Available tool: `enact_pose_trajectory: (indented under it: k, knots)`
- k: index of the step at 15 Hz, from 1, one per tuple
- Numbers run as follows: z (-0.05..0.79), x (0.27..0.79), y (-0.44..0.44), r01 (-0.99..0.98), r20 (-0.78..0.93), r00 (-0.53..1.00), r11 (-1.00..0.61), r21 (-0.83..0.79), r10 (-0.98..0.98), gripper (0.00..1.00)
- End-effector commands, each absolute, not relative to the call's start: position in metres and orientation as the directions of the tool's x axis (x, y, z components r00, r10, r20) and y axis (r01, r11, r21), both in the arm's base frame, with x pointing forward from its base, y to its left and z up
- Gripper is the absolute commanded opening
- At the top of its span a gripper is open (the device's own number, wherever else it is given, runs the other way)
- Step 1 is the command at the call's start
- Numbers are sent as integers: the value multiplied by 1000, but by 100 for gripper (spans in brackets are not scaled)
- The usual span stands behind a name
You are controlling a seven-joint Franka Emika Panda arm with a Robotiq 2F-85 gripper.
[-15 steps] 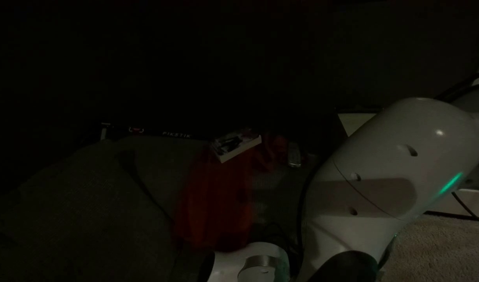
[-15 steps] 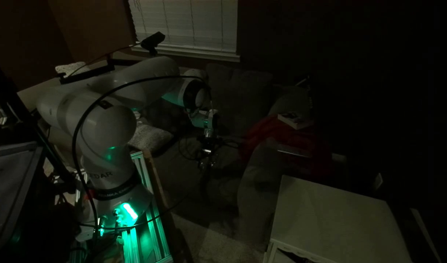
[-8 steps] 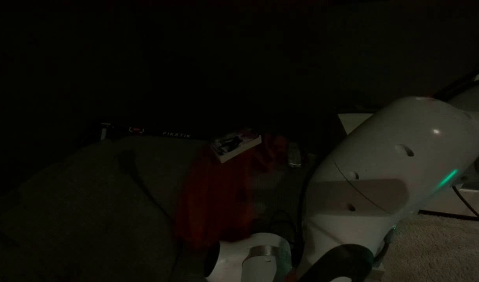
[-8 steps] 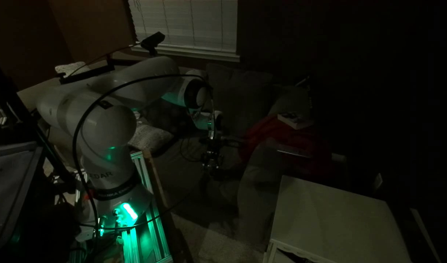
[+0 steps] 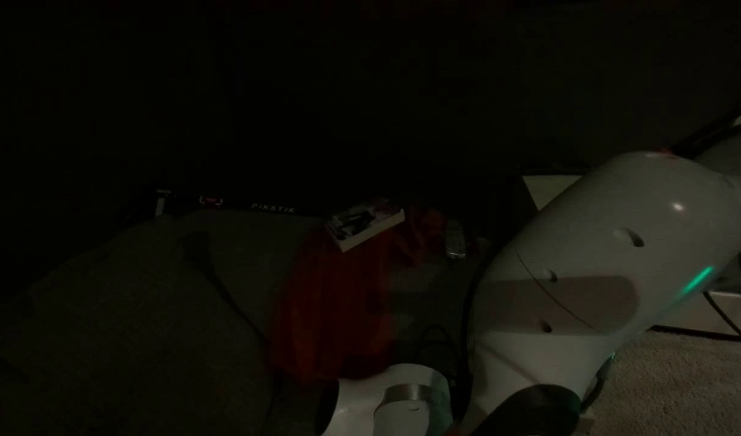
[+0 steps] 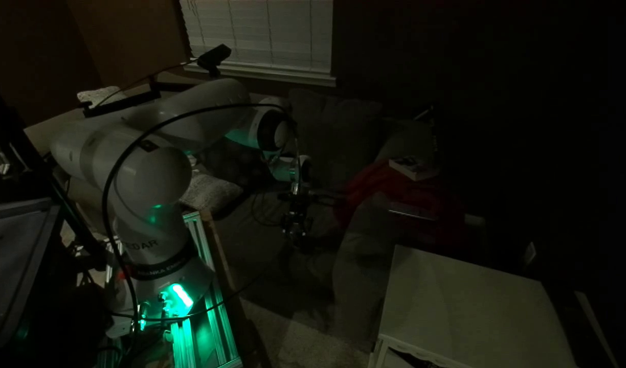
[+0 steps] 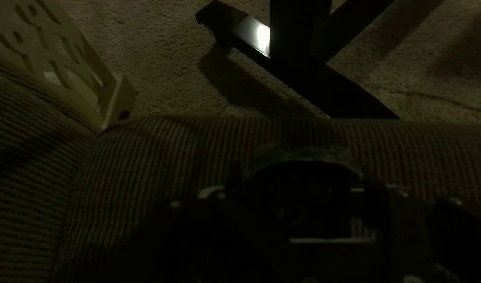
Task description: Pick up the car and place it on the seat of the sofa.
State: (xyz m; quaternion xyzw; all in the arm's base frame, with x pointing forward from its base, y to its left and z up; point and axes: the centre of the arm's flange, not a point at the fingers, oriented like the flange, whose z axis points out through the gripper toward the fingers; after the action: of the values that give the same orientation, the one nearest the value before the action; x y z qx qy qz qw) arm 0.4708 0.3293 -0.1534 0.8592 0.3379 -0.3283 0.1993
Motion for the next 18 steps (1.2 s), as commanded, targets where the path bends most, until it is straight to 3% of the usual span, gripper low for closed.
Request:
enact_pose_trajectory:
  k: [1,7,16,17,18]
  knots:
    - [-190,490,360,746,-662,542,-659,96,517,42]
    - [-205,509,384,734,-554,588,-676,59,590,42]
    - [-208,518,398,707,-525,613,-707,30,590,42]
    - [-206,522,398,703,-520,619,-711,33,588,92]
    - [-204,526,396,699,-514,624,-714,32,588,93]
